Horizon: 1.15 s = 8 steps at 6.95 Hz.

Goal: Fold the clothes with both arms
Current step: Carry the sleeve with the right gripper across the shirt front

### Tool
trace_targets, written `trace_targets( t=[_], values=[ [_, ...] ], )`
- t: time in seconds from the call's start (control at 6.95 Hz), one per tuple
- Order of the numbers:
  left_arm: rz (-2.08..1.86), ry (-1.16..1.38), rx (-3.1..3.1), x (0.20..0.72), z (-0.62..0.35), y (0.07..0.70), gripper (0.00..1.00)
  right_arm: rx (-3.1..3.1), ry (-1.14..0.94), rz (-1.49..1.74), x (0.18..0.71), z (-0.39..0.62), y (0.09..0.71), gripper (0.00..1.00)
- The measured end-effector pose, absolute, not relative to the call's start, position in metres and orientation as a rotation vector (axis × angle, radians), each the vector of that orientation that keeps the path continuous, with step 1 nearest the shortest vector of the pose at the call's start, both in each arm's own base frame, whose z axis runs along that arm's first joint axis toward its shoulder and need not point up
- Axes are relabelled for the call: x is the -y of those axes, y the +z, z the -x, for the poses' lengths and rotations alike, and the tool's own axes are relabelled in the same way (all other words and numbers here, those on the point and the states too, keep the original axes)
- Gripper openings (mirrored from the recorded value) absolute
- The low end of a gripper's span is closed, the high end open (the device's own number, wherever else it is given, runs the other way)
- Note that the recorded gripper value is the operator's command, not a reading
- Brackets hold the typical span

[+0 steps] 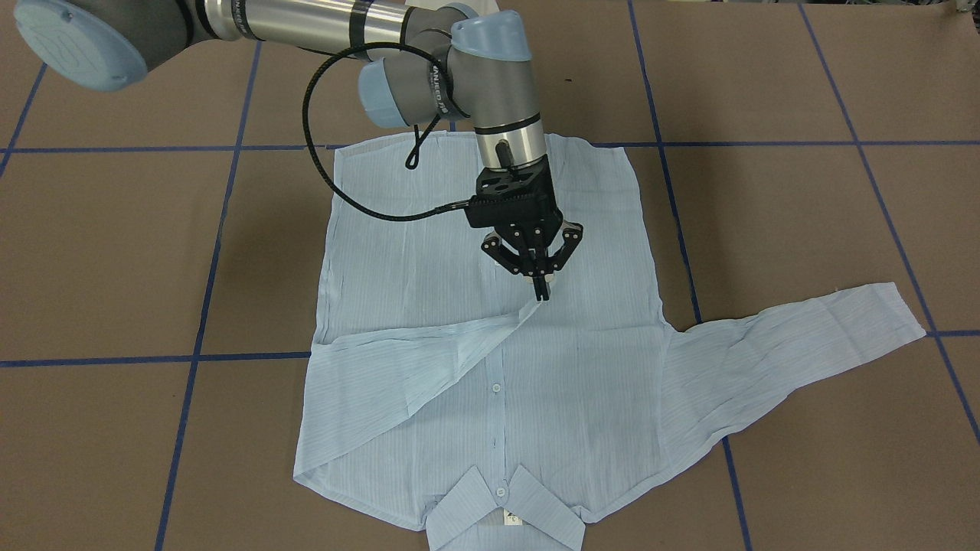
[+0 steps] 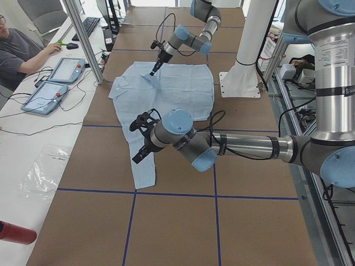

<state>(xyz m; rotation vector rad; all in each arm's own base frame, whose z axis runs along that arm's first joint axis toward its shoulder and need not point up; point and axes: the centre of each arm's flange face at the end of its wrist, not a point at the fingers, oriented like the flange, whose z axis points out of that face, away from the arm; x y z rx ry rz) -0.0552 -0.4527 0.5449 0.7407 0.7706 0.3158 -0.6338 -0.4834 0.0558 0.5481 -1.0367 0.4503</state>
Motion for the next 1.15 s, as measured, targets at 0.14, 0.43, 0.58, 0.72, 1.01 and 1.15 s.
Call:
trace_targets(
  t=[0.14, 0.43, 0.58, 0.72, 1.01, 1.15],
  values=[
    [-0.739, 0.314, -0.771, 0.452, 0.055, 0.546, 1.00, 1.032, 0.455, -0.543, 0.482, 0.650, 0.048, 0.99],
    [-0.736, 0.310, -0.773, 0.452, 0.055, 0.546, 1.00, 1.033, 0.467, -0.528, 0.483, 0.661, 0.038, 1.00],
    [-0.734, 0.309, -0.773, 0.452, 0.055, 0.547, 1.00, 1.044, 0.469, -0.514, 0.483, 0.662, 0.032, 1.00],
    [-0.731, 0.307, -0.772, 0.453, 0.055, 0.550, 1.00, 1.051, 0.469, -0.490, 0.484, 0.661, 0.029, 1.00],
    [-0.731, 0.308, -0.771, 0.455, 0.054, 0.565, 1.00, 0.975, 0.470, -0.394, 0.519, 0.630, 0.043, 1.00],
    [-0.711, 0.301, -0.774, 0.455, 0.053, 0.585, 1.00, 0.952, 0.450, -0.355, 0.542, 0.590, 0.062, 1.00]
  ],
)
